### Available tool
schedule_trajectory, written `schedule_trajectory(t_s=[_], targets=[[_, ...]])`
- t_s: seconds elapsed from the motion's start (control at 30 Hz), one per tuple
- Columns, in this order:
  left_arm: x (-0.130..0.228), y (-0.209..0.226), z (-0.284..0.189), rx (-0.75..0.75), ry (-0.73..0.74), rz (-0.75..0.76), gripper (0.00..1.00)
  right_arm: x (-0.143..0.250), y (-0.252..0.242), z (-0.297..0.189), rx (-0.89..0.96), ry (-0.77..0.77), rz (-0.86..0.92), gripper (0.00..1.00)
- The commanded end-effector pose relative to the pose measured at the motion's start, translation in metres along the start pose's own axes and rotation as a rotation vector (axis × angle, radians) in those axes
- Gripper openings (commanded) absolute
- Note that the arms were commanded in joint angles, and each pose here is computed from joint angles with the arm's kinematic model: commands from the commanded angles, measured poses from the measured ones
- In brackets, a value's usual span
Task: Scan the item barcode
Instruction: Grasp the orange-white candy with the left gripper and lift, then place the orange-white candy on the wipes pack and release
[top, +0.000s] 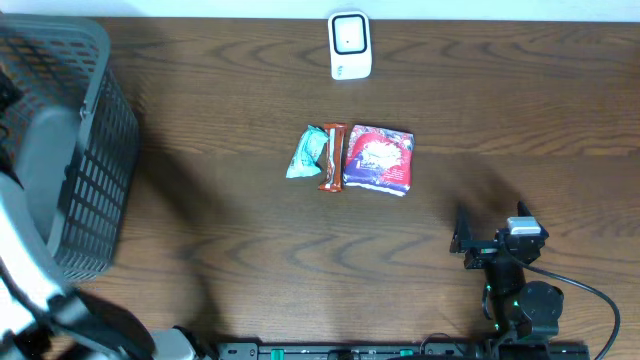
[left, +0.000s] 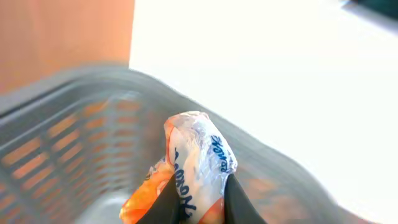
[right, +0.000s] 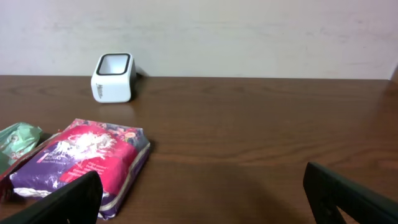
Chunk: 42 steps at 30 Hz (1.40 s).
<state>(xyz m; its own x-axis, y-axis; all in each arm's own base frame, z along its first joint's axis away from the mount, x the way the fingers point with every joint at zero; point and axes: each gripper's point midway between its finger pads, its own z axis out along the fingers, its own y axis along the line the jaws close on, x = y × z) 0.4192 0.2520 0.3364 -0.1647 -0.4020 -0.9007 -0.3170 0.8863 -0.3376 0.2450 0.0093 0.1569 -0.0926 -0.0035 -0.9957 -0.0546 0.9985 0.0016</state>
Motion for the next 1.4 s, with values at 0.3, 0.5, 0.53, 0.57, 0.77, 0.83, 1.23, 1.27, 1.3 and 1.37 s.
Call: schedule_trajectory(t_s=[0.3, 0.5, 0.53, 0.57, 0.77, 0.83, 1.23, 1.27, 1.3, 1.37], targets=[[-0.004, -0.175, -0.05, 0.391, 0.005, -0.01, 0.07, 0.0, 0.0, 0.0, 0.0, -0.005, 0.018, 0.99], [0.047, -0.265, -0.064, 0.581, 0.123, 0.104, 0.07, 0.0, 0.0, 0.0, 0.0, -0.005, 0.017, 0.99], [0.058, -0.274, -0.064, 0.587, 0.153, 0.108, 0.07, 0.0, 0.0, 0.0, 0.0, -0.005, 0.017, 0.99], [0.073, -0.283, -0.063, 0.583, 0.193, 0.111, 0.07, 0.0, 0.0, 0.0, 0.0, -0.005, 0.018, 0.99], [0.17, -0.305, -0.054, 0.476, 0.462, 0.173, 0.07, 0.0, 0.0, 0.0, 0.0, -0.005, 0.018, 0.99], [0.206, -0.311, -0.051, 0.443, 0.546, 0.213, 0.07, 0.0, 0.0, 0.0, 0.0, -0.005, 0.017, 0.99], [0.35, -0.344, -0.04, 0.265, 0.86, 0.062, 0.08, 0.0, 0.0, 0.0, 0.0, -0.005, 0.018, 0.99], [0.358, -0.345, -0.04, 0.258, 0.876, 0.061, 0.07, 0.0, 0.0, 0.0, 0.0, -0.005, 0.018, 0.99], [0.366, -0.345, -0.04, 0.254, 0.89, 0.068, 0.08, 0.0, 0.0, 0.0, 0.0, -0.005, 0.018, 0.99], [0.377, -0.347, -0.041, 0.25, 0.911, 0.082, 0.08, 0.0, 0.0, 0.0, 0.0, -0.005, 0.018, 0.99]])
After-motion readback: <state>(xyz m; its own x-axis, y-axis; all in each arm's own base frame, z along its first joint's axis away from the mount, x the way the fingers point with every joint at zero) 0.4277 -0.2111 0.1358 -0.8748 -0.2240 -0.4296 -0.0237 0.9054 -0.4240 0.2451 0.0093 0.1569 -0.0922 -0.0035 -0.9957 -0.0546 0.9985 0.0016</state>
